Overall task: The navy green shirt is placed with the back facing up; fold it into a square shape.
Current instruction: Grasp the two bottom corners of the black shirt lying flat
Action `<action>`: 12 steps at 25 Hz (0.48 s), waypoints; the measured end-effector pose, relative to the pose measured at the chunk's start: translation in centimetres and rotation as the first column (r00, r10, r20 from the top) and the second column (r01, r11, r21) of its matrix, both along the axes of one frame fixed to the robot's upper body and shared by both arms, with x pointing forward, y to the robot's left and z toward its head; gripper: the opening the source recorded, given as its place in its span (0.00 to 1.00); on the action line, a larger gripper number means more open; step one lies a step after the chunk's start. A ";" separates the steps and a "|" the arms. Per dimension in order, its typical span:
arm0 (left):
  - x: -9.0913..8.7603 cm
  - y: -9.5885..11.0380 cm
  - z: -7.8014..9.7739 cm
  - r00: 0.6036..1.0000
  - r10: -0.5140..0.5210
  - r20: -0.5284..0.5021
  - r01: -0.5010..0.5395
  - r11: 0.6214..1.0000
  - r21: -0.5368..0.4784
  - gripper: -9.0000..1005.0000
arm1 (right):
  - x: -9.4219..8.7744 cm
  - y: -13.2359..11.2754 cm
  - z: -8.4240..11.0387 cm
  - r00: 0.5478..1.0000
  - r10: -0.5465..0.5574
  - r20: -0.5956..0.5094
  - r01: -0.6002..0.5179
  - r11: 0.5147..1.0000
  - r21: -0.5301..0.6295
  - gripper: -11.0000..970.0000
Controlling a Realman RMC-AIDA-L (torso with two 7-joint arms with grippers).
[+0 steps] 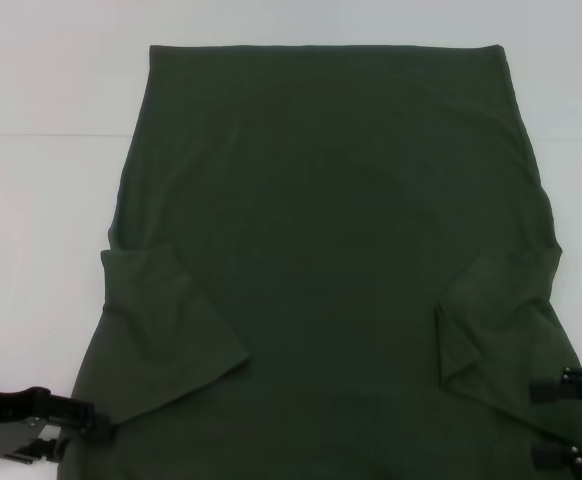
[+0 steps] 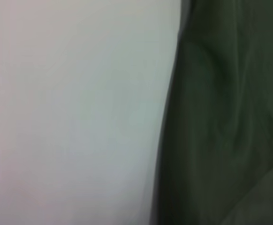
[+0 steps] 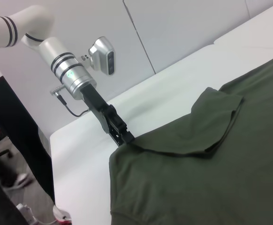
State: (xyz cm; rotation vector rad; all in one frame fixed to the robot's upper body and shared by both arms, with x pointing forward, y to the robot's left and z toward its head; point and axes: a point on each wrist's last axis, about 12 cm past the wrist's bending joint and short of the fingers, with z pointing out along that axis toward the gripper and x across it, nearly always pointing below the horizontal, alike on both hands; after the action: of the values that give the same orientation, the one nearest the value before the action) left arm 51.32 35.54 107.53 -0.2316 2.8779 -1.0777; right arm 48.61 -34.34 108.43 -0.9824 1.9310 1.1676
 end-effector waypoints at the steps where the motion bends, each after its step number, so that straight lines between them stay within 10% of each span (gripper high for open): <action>1: 0.1 -0.1 0.0 1.000 -0.008 -0.003 0.008 1.000 0.013 0.86 | 0.0 0.0 0.1 1.000 0.002 0.000 -0.002 1.000 0.003 0.97; 12: 0.3 -0.3 0.1 1.000 -0.019 -0.003 0.019 1.000 0.020 0.46 | 0.0 0.0 0.4 1.000 0.012 0.004 -0.012 1.000 0.009 0.96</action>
State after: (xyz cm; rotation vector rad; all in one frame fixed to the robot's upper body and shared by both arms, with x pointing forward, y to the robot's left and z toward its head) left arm 51.66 35.23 107.64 -0.2061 2.8979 -1.0513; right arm 48.63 -34.38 108.82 -0.9922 1.9172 1.1795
